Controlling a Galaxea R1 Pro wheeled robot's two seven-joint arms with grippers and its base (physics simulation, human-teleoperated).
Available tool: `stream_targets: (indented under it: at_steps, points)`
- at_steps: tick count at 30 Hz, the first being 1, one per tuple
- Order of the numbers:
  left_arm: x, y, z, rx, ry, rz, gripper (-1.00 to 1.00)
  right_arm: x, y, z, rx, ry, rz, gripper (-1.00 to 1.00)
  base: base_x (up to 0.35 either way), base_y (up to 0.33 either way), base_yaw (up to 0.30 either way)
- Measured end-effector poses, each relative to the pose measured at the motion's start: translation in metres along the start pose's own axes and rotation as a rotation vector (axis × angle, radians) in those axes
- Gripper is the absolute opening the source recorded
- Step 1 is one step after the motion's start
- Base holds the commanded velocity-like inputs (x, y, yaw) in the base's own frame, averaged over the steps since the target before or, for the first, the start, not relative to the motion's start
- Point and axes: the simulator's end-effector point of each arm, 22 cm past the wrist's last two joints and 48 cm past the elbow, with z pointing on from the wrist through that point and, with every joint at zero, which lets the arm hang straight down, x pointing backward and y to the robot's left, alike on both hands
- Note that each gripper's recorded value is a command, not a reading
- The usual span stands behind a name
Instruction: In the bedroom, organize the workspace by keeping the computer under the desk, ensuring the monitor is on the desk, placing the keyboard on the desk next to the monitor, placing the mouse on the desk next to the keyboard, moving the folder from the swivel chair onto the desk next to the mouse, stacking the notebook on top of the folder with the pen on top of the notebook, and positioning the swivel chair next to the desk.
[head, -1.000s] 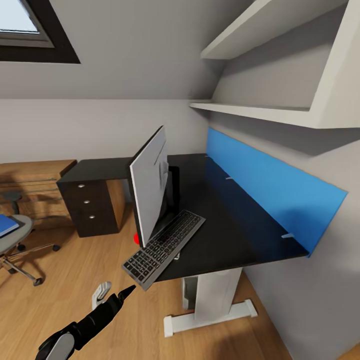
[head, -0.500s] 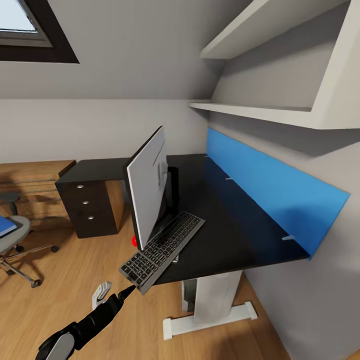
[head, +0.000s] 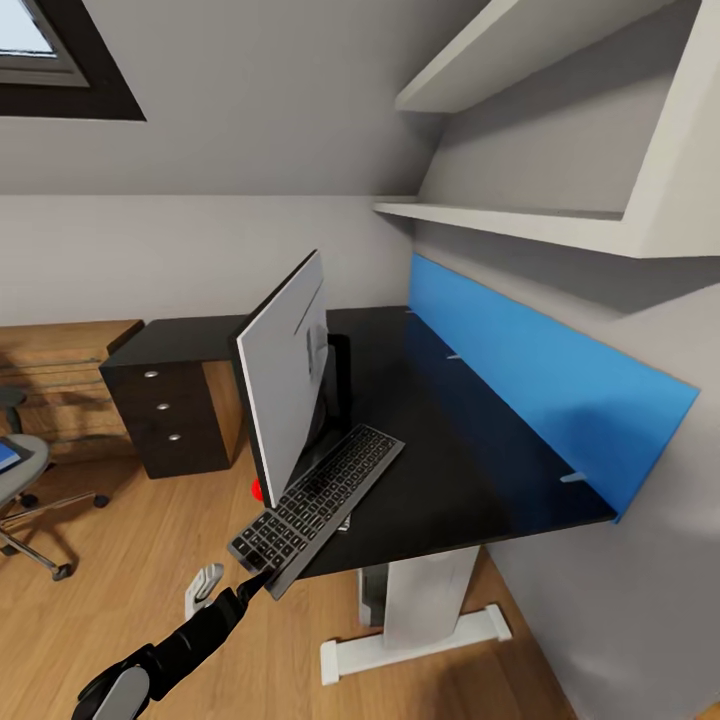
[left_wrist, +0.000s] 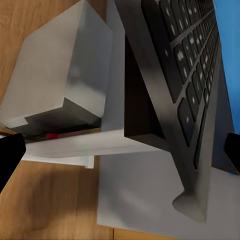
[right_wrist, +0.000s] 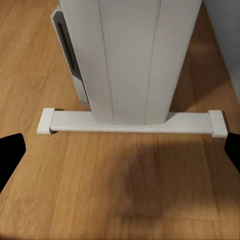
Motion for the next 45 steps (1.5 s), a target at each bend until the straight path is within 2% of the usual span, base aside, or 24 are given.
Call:
stream_targets:
  at_steps: [45]
  points:
    - [0.0048, 0.0079, 0.0022, -0.015, 0.012, -0.005, 1.00, 0.0083, 0.0012, -0.0014, -0.003, 0.021, 0.003, 1.00, 0.017, -0.015, 0.000]
